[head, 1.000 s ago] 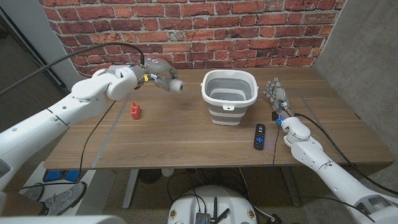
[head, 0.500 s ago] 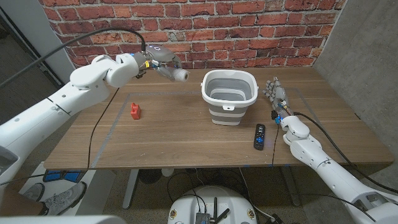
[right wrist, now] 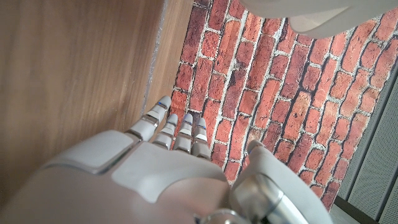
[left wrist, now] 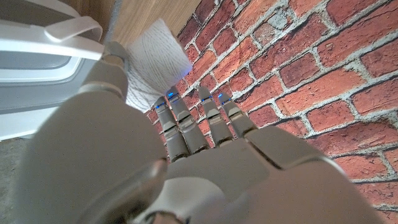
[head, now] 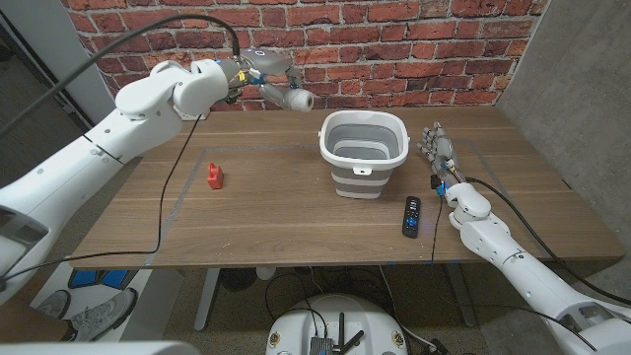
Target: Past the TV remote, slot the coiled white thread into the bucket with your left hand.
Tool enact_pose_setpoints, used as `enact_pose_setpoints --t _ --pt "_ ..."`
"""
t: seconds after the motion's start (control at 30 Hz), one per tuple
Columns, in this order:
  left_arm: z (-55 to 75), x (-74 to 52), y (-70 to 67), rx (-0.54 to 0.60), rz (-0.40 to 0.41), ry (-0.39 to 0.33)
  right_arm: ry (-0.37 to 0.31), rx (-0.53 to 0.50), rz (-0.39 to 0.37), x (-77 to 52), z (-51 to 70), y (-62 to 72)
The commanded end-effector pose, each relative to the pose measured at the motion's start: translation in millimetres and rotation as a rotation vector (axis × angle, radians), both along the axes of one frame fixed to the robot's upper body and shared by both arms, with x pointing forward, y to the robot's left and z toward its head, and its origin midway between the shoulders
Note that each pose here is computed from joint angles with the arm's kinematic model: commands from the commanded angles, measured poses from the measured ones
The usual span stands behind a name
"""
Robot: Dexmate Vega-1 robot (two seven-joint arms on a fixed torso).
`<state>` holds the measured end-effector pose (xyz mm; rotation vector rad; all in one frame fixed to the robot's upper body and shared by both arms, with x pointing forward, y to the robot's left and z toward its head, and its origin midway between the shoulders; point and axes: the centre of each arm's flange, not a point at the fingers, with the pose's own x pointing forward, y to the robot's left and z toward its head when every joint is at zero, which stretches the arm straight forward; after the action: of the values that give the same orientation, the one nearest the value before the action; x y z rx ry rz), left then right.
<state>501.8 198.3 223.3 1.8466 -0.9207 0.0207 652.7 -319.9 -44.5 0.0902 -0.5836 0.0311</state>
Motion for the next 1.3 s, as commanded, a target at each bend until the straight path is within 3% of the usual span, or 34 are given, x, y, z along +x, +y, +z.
enact_pose_setpoints --t 0.03,0.57,1.3 --pt "16.5 -13.5 -31.0 0.02 -0.06 0.02 -0.005 0.01 0.003 2.5 -2.2 -2.6" --pt "19.8 -22.3 -78.1 0.079 -0.126 -0.008 0.0 0.031 0.004 5.0 -10.2 -6.0" --pt "10.0 -16.0 -139.0 0.178 -0.199 0.047 -0.003 0.042 0.011 7.9 -14.7 -6.2"
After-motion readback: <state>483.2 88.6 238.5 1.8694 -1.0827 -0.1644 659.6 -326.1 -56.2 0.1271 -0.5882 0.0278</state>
